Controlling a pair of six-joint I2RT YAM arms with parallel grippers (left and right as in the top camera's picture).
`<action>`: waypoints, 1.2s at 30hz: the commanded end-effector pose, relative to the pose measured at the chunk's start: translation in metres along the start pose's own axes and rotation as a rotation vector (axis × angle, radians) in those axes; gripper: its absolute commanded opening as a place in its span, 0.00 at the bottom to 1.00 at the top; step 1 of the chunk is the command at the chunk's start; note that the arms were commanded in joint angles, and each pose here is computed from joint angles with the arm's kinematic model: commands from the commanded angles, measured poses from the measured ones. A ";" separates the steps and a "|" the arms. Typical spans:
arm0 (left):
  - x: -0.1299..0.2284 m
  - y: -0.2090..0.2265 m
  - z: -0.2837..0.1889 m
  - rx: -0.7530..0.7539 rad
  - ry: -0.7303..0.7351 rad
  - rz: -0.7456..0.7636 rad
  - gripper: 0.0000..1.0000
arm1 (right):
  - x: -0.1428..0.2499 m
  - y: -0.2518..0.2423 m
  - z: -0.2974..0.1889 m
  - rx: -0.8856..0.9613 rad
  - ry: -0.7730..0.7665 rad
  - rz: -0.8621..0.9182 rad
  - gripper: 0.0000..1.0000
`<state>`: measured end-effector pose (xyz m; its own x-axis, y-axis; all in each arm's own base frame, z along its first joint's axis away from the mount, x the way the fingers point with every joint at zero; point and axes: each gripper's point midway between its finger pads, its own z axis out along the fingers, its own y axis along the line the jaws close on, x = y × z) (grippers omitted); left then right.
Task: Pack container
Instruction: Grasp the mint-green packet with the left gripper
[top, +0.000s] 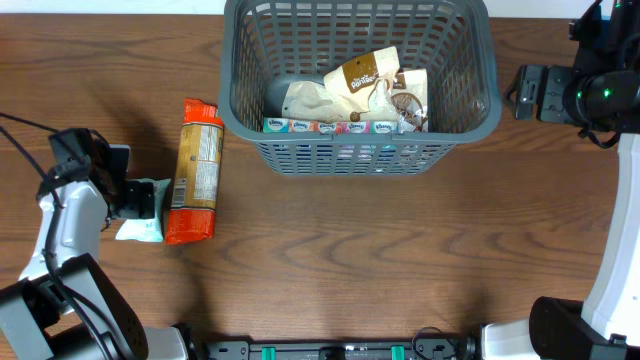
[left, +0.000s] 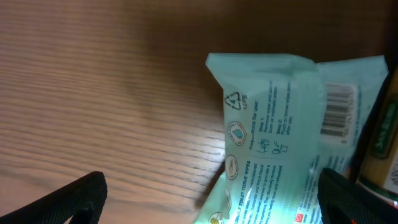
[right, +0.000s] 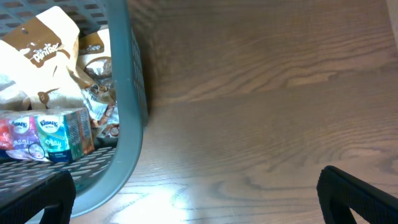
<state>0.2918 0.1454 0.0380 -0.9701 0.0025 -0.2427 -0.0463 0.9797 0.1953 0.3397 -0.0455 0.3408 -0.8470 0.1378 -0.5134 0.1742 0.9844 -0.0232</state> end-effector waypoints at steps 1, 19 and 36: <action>0.006 -0.004 0.005 0.012 -0.002 0.019 0.97 | -0.001 0.002 -0.004 -0.005 -0.012 -0.017 0.99; 0.019 -0.020 0.042 0.088 0.076 0.024 0.09 | 0.000 0.002 -0.003 -0.004 -0.007 -0.017 0.99; -0.079 0.033 -0.069 -0.085 -0.314 -0.012 0.06 | -0.002 0.003 -0.003 -0.006 -0.015 0.002 0.99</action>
<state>0.3243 0.1495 0.0591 -0.9309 0.0411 -0.3628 -0.0337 0.9797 0.1975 0.3398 -0.0455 0.3408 -0.8467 0.1385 -0.5138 0.1749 0.9843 -0.0228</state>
